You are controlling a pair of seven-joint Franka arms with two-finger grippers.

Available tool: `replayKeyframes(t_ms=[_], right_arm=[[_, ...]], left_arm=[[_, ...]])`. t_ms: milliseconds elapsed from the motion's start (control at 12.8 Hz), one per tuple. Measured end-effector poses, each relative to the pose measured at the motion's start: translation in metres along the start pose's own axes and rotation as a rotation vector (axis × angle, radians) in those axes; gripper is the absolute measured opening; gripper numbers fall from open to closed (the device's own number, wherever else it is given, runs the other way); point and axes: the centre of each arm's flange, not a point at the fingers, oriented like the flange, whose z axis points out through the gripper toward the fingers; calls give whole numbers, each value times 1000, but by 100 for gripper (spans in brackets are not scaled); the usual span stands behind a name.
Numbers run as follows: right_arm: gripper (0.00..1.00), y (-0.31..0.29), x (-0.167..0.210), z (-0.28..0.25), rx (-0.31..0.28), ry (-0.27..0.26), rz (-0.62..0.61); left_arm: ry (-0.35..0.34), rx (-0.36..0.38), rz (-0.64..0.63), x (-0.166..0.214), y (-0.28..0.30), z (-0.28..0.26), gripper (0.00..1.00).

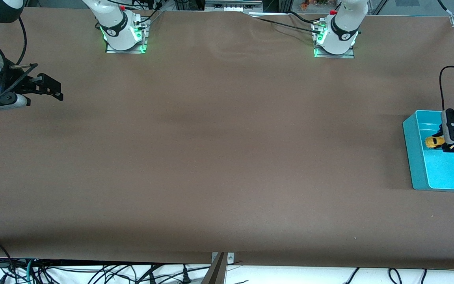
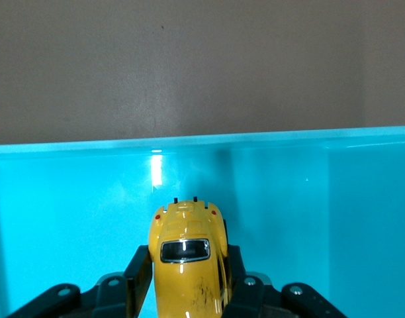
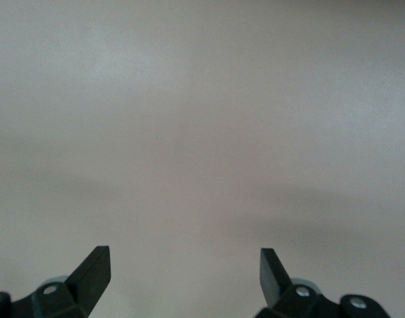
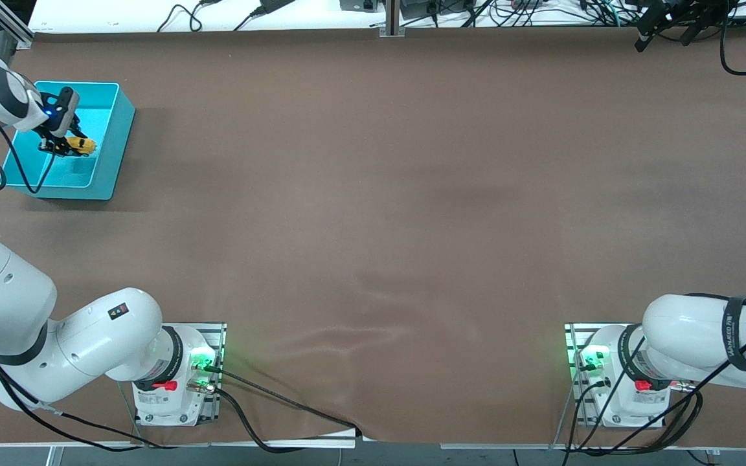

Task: Wind and store yellow beetle car
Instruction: 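Lower the car into the cyan bin and open the left gripper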

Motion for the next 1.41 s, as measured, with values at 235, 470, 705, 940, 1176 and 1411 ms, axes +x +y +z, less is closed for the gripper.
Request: replayKeyframes(t_ms=[235, 470, 705, 940, 1176, 1411], right_arm=[[100, 0, 0, 0, 0, 0, 0], [100, 0, 0, 0, 0, 0, 0], [100, 0, 0, 0, 0, 0, -1], [100, -3, 0, -1, 0, 3, -5], [100, -6, 0, -4, -2, 7, -9], [100, -5, 0, -4, -2, 8, -9]], left_arm=[[-2, 9, 3, 1, -2, 28, 50], [1, 8, 5, 2, -2, 43, 50], [4, 4, 5, 3, -2, 48, 50], [-3, 14, 15, 4, -8, 43, 56], [-20, 38, 27, 5, -20, 29, 74], [-13, 32, 10, 3, -22, 2, 99]])
